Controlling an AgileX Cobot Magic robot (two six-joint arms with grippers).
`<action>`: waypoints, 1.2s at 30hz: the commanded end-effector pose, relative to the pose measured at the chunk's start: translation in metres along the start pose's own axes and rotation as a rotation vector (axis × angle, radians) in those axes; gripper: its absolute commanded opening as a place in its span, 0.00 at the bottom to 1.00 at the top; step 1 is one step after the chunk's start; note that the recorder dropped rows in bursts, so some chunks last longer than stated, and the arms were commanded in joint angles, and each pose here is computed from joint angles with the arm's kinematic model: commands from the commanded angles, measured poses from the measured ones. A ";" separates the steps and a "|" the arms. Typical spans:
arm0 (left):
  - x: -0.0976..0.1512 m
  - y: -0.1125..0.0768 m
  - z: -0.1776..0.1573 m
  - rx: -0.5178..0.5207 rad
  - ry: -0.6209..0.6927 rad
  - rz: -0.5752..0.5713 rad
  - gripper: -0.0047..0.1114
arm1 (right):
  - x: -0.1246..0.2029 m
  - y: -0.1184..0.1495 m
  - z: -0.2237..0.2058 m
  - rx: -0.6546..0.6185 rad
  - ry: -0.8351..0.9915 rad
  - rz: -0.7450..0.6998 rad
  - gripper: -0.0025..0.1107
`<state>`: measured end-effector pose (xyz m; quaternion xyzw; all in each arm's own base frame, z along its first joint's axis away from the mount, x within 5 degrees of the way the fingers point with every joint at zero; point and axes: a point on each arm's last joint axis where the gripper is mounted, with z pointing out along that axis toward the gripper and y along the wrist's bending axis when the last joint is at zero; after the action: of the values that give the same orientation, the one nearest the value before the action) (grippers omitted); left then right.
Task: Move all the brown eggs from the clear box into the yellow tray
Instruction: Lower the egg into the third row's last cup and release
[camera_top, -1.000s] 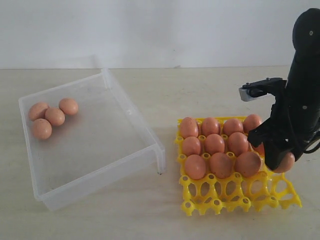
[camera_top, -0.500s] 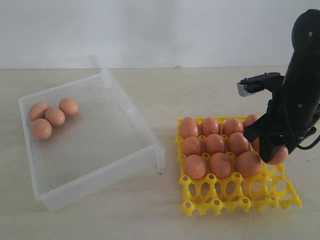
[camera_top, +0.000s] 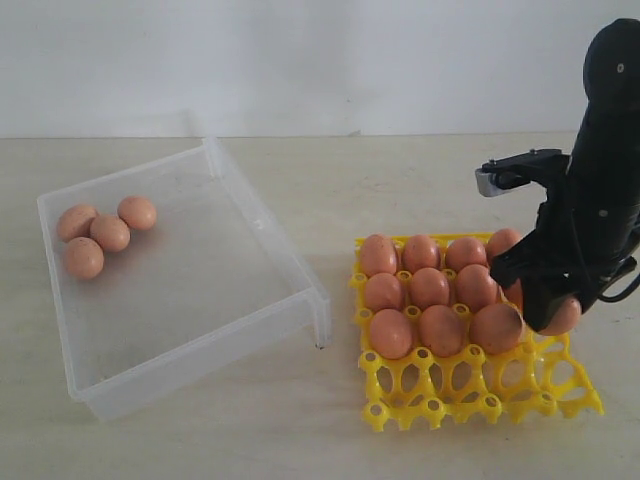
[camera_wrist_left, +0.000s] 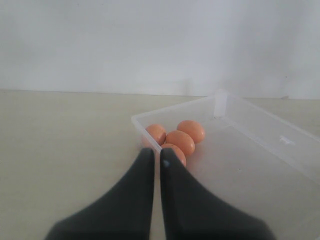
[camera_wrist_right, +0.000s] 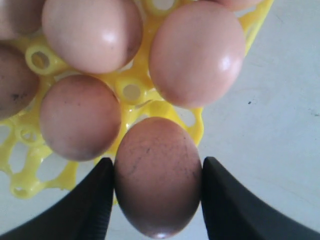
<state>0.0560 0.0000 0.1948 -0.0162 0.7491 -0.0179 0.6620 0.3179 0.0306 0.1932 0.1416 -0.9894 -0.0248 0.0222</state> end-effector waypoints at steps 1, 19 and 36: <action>0.000 0.000 0.000 -0.002 -0.005 -0.001 0.08 | 0.003 -0.001 0.000 -0.002 0.017 -0.008 0.25; 0.000 0.000 0.000 -0.002 -0.005 -0.001 0.08 | 0.000 -0.003 0.011 0.000 0.048 -0.014 0.30; 0.000 0.000 0.000 -0.002 -0.005 -0.001 0.08 | -0.005 -0.005 0.026 -0.005 0.076 0.015 0.30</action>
<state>0.0560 0.0000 0.1948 -0.0162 0.7491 -0.0179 0.6620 0.3231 0.0308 0.1673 0.1362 -0.9886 -0.0259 0.0588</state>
